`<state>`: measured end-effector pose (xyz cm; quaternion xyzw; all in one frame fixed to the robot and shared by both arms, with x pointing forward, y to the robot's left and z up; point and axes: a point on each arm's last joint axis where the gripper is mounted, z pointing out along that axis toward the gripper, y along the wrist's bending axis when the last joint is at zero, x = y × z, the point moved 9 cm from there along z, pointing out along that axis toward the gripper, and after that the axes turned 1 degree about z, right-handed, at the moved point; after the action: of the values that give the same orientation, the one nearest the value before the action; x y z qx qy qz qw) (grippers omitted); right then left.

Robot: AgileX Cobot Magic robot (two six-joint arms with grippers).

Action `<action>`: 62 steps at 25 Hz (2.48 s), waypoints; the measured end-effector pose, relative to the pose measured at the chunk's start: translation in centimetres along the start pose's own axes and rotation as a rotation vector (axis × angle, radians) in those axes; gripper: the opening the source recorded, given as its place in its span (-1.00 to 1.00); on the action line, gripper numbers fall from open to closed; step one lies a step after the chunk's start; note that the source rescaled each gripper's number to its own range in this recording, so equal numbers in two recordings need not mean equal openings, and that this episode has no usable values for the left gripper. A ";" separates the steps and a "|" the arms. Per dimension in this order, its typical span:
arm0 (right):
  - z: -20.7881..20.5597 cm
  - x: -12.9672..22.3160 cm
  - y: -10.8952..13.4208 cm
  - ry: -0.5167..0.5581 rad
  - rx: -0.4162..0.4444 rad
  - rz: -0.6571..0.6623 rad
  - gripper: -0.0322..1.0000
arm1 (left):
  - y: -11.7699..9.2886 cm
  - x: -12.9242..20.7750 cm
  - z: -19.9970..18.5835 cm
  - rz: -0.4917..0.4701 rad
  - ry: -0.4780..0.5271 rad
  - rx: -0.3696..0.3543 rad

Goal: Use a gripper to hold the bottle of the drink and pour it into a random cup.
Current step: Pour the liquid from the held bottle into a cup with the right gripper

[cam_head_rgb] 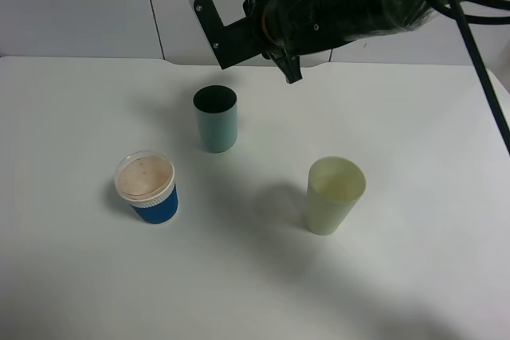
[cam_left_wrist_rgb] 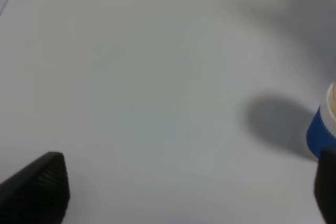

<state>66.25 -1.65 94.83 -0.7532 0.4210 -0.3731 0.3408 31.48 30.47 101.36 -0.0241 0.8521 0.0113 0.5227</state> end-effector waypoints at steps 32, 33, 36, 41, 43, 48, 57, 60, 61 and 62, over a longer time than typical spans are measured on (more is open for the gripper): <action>-0.4 -0.1 -0.8 0.043 0.038 -0.128 -0.92 | 0.0 0.0 0.0 0.000 0.000 0.000; -0.4 -0.1 -0.8 0.045 0.039 -0.129 -0.92 | 0.0 0.0 0.0 0.000 0.000 0.000; -0.5 0.1 -0.8 0.055 0.037 -0.129 -0.92 | 0.0 0.0 0.0 0.000 0.000 0.000; -0.5 0.2 -0.8 0.061 0.037 -0.129 -0.92 | 0.0 0.0 0.0 0.000 0.000 0.000; -0.5 0.3 -0.8 0.066 0.036 -0.129 -0.92 | 0.0 0.0 0.0 0.000 0.000 0.000; -0.1 0.7 -0.2 0.097 0.019 -0.134 -0.92 | 0.0 0.0 0.0 0.000 0.000 0.000; 0.8 0.3 -0.4 0.103 0.019 -0.123 -0.92 | 0.0 0.0 0.0 0.000 0.000 0.000; 0.8 0.3 -1.5 0.105 0.042 -0.108 -0.92 | 0.0 0.0 0.0 0.000 0.000 0.000; 0.8 0.3 -1.7 0.104 0.049 -0.105 -0.92 | 0.0 0.0 0.0 0.000 0.000 0.000; 0.8 0.4 -1.9 0.104 0.052 -0.103 -0.92 | 0.0 0.0 0.0 0.000 0.000 0.000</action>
<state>67.77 -1.03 96.11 -0.7444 0.3890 -0.4397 0.3181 31.48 30.47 101.36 -0.0241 0.8521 0.0113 0.5227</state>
